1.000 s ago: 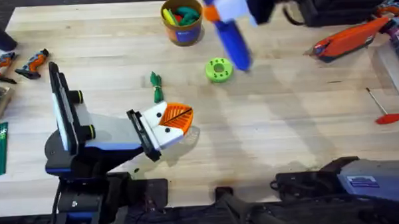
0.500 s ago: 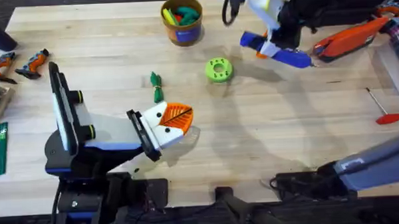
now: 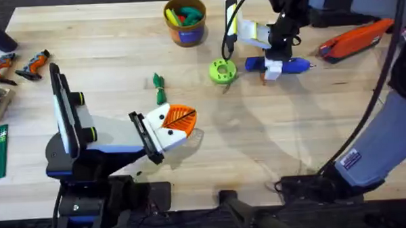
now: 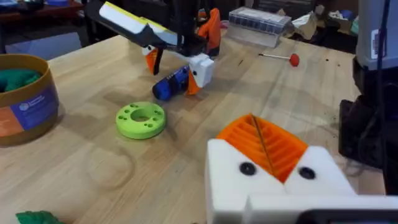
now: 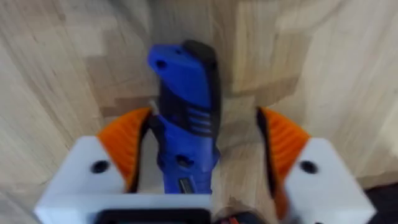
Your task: Pick up the gripper from the table and insert it into the empty holder that is missing its gripper. Then pick up a screw, insert it into the mounting hole, and use the screwdriver to tighten it. Finally, clean up the table by picking up the vegetable and placing it into the bucket.
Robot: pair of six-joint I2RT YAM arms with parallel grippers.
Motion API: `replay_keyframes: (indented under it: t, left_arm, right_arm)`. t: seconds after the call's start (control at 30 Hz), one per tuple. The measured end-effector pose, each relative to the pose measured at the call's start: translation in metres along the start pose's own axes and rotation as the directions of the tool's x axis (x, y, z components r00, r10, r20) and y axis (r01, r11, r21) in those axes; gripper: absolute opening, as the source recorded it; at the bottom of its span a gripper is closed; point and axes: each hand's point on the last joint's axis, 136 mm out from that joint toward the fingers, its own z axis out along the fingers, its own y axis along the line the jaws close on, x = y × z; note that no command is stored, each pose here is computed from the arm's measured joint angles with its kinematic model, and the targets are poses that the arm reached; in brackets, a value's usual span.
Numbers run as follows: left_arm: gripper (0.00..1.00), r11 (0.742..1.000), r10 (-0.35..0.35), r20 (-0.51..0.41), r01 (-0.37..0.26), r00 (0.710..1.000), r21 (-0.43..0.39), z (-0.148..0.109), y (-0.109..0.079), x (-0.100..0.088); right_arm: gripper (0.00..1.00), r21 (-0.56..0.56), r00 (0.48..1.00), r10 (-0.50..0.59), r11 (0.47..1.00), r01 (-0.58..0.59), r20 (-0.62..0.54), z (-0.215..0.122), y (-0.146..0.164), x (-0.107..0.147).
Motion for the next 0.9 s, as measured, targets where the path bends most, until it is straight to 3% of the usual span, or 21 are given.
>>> replay_keyframes:
  t: [0.1, 0.13, 0.3, 0.33, 0.47, 0.63, 0.77, 0.9]
  left_arm:
    - [0.015, 1.0, 0.0, 0.0, 0.0, 1.0, 0.0, 0.0, 0.0, 0.0]
    - [0.062, 1.0, 0.006, 0.0, -0.006, 1.0, 0.0, 0.0, 0.0, 0.0]
    - [0.843, 1.0, 0.006, 0.0, -0.006, 1.0, 0.0, 0.0, 0.0, 0.0]
    - [0.944, 1.0, 0.003, 0.0, -0.003, 1.0, 0.0, 0.0, 0.0, 0.0]
    - [0.985, 1.0, 0.004, 0.0, -0.004, 1.0, 0.0, 0.0, 0.0, 0.0]
    - [0.985, 1.0, -0.012, 0.007, 0.012, 1.0, -0.029, 0.0, 0.005, -0.002]
    - [0.986, 0.993, -0.051, 0.018, 0.052, 0.999, -0.103, -0.001, 0.018, -0.004]
    - [0.985, 0.972, -0.093, 0.014, 0.094, 0.996, -0.214, -0.007, 0.032, -0.012]
  right_arm:
    - [0.983, 0.014, 1.0, 0.029, 0.999, -0.029, -0.002, -0.007, -0.001, 0.001]
    - [0.986, 0.023, 0.999, 0.045, 0.999, -0.045, -0.001, -0.011, -0.002, 0.002]
    - [0.987, 0.128, 0.978, 0.2, 0.97, -0.206, 0.063, -0.058, -0.013, 0.0]
    - [0.987, 0.154, 0.967, 0.239, 0.956, -0.251, 0.089, -0.072, -0.014, -0.001]
    - [0.987, 0.228, 0.875, 0.422, 0.851, -0.473, 0.238, -0.132, -0.018, -0.006]
    - [0.987, 0.196, 0.669, 0.611, 0.659, -0.726, 0.424, -0.192, -0.011, -0.004]
    - [0.987, 0.109, 0.495, 0.722, 0.512, -0.852, 0.484, -0.22, 0.008, 0.006]
    - [0.987, 0.033, 0.369, 0.794, 0.405, -0.914, 0.483, -0.239, 0.038, 0.02]
